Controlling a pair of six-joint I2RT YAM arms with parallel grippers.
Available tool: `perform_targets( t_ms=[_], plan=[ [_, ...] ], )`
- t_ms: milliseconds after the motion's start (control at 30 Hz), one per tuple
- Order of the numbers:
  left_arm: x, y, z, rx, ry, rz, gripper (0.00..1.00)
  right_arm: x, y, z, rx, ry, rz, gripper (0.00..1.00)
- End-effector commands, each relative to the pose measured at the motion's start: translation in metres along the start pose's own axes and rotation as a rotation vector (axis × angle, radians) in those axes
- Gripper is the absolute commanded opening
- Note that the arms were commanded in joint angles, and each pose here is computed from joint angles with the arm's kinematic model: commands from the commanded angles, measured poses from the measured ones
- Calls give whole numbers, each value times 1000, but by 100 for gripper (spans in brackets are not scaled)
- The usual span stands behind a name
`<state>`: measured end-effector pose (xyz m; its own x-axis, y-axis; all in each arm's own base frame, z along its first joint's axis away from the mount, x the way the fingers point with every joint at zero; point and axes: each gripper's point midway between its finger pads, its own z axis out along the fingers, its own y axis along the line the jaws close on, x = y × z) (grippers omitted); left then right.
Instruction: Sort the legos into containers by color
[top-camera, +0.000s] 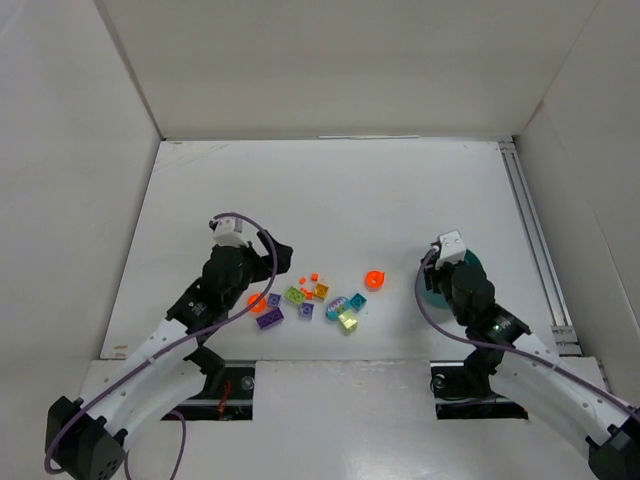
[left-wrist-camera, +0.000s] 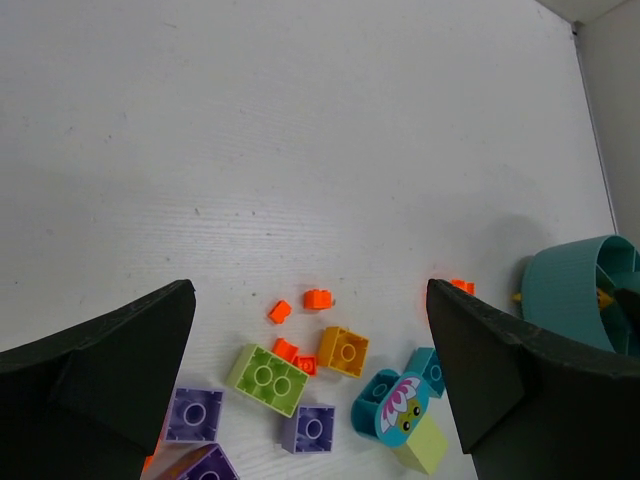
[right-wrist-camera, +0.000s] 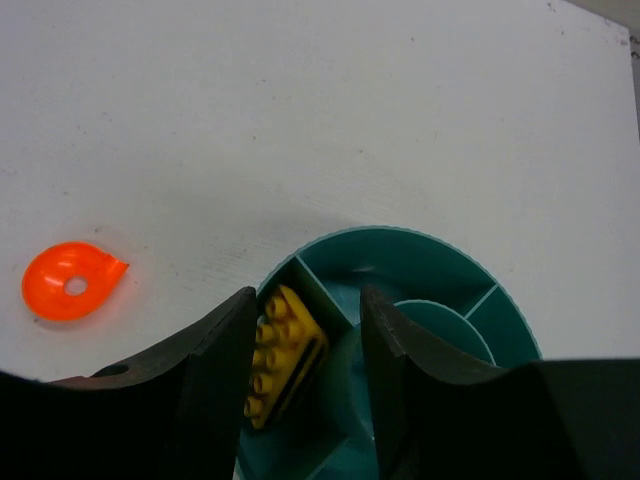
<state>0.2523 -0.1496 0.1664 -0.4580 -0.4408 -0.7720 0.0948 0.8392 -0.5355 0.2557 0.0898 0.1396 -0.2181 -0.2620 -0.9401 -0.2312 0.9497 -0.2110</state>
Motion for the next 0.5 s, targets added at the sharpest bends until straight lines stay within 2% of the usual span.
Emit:
perform_targets(
  t_ms=[0, 100, 167, 300, 400, 467],
  plan=[
    [-16, -15, 0, 29, -22, -2, 100, -6, -4, -2, 15, -27, 9, 52],
    [-10, -17, 2, 34, 13, 3, 100, -9, -3, -3, 5, -38, 13, 59],
    [-10, -21, 3, 48, 24, 4, 100, -9, -4, -4, 5, -39, 3, 61],
    [13, -34, 7, 127, 139, 52, 100, -17, 0, -6, -27, -63, 2, 66],
    [30, -41, 14, 171, 221, 92, 100, -38, 0, -9, -47, -107, -11, 80],
    [47, -45, 22, 171, 305, 116, 100, -56, -6, -13, -35, -132, -11, 100]
  ],
)
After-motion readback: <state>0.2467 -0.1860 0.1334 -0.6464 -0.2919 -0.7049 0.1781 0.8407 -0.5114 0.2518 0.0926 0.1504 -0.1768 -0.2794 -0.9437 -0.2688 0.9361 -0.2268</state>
